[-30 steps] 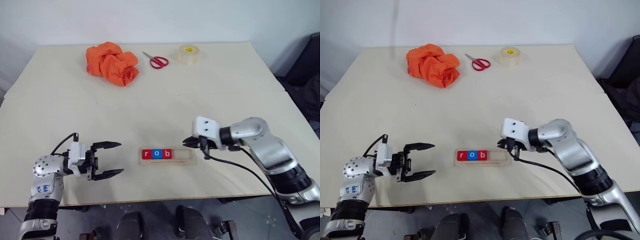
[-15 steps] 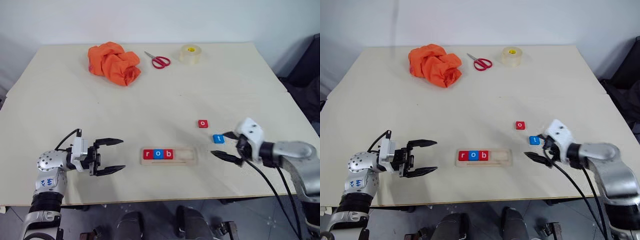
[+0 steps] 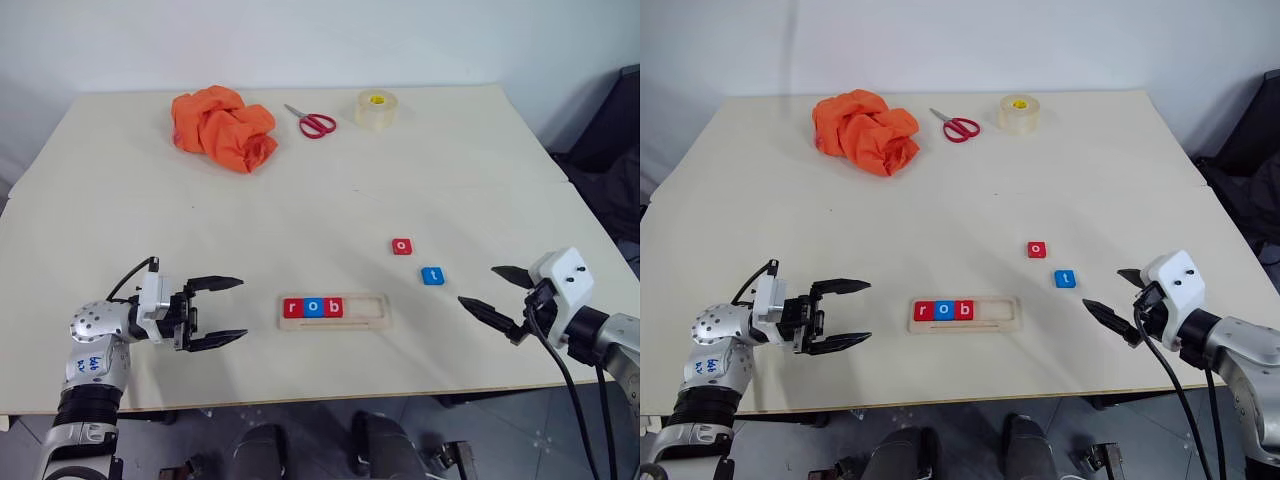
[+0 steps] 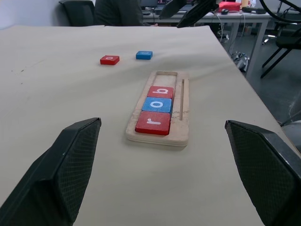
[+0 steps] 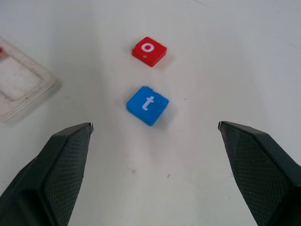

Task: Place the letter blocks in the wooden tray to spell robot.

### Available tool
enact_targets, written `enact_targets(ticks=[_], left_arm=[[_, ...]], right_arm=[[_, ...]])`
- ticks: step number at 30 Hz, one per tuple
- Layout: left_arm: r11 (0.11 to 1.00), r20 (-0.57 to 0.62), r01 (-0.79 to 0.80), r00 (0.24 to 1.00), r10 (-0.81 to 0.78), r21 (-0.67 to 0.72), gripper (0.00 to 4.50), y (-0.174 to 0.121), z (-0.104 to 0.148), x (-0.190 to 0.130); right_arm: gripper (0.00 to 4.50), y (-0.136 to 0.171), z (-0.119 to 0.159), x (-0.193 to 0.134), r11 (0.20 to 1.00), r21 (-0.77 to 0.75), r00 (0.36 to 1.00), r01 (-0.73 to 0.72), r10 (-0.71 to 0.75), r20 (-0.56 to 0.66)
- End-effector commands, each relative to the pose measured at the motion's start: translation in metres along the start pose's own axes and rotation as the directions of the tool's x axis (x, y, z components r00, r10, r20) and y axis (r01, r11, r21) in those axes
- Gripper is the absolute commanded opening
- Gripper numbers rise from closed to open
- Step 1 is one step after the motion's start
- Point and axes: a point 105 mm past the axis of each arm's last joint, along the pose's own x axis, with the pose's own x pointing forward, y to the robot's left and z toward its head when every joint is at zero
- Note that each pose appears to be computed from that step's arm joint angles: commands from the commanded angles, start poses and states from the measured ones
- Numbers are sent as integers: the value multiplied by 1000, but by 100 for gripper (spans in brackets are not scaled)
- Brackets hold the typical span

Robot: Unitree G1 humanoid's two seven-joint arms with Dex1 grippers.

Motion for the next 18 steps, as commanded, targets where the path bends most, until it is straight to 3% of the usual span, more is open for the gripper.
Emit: enact_targets(ticks=[1,13,18], left_arm=[[999,15,40,999,-40,26,450,-1,9,-8],[999,16,40,999,-40,34,450,0,12,-8],[998,17,37,999,-38,44,450,-1,13,-7]], right_arm=[[447,0,14,-6,999,-41,999,9,-8,32],[447,3,19,0,999,-41,999,0,2,46],[447,6,31,18,1000,-5,996,4,-4,94]])
